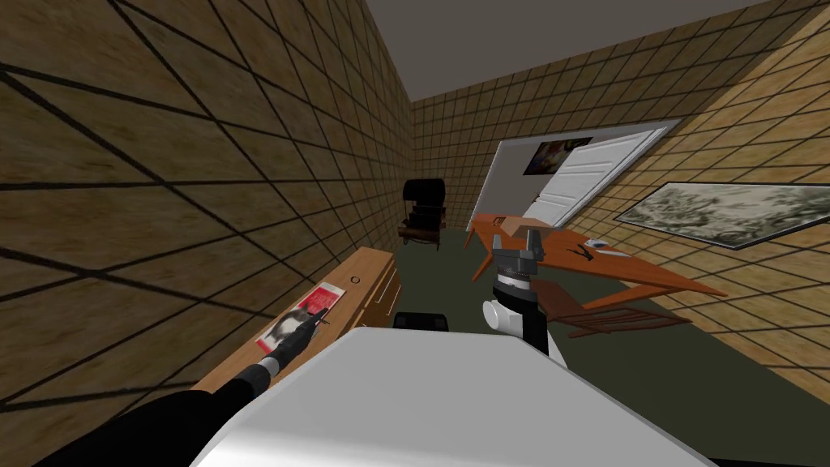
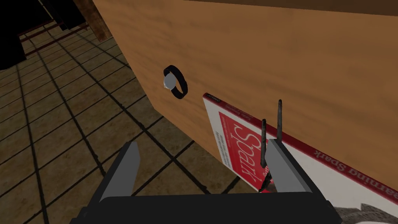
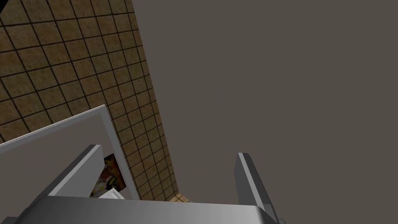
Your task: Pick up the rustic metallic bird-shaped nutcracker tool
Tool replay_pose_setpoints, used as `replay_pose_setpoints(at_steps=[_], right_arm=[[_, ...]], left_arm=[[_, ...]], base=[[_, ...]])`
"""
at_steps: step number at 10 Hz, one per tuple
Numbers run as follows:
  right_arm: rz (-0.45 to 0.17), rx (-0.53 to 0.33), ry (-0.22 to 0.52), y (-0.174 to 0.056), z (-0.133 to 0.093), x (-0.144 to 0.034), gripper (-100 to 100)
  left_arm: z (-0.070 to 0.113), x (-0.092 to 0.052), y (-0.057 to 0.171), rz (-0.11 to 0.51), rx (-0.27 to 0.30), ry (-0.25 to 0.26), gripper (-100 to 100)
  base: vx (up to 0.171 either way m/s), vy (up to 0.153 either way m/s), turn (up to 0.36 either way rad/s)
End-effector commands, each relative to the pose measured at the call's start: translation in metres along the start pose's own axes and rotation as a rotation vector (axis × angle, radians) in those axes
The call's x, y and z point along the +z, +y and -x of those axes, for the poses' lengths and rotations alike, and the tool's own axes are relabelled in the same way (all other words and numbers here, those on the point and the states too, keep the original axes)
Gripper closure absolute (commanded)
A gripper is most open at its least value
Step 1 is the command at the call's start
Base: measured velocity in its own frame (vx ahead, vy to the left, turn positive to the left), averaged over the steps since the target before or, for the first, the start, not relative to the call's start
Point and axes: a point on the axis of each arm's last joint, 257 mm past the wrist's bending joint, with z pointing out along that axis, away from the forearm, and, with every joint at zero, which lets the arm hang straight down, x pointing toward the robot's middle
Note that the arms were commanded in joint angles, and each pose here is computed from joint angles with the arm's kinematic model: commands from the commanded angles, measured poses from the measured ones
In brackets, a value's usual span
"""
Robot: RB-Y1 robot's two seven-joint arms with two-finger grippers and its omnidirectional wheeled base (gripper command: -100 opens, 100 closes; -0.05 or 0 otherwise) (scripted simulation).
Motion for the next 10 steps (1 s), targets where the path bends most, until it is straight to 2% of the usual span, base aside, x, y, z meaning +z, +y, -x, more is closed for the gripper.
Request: replay_pose_setpoints(at_steps=[1,2,4,6,7,9,10], right_arm=[[0.000,0.000,0.000,0.000,0.000,0.000,0],[0.000,0.000,0.000,0.000,0.000,0.000,0],[0.000,0.000,0.000,0.000,0.000,0.000,0],[0.000,0.000,0.000,0.000,0.000,0.000,0],[0.000,0.000,0.000,0.000,0.000,0.000,0],[0.000,0.000,0.000,0.000,0.000,0.000,0],[0.000,0.000,0.000,0.000,0.000,0.000,0]], left_arm=[[0.003,-0.009,0.026,0.061,0.000,0.000,-100],[0.003,-0.022,0.053,0.130,-0.005,0.008,-100],[0.006,-0.024,0.058,0.141,-0.004,0.003,-100],[0.007,-0.058,0.113,0.284,-0.019,0.011,-100],[0.010,-0.060,0.117,0.294,-0.017,0.006,-100],[0.008,-0.099,0.165,0.425,-0.040,0.012,-100],[0.011,-0.102,0.170,0.436,-0.037,0.006,-100]], base=[[0.147,0.001,-0.070],[0.131,-0.030,-0.140],[0.062,-0.003,-0.029],[0.118,-0.005,-0.165],[0.140,-0.012,-0.102],[0.161,0.023,-0.146],[0.155,0.013,-0.069]])
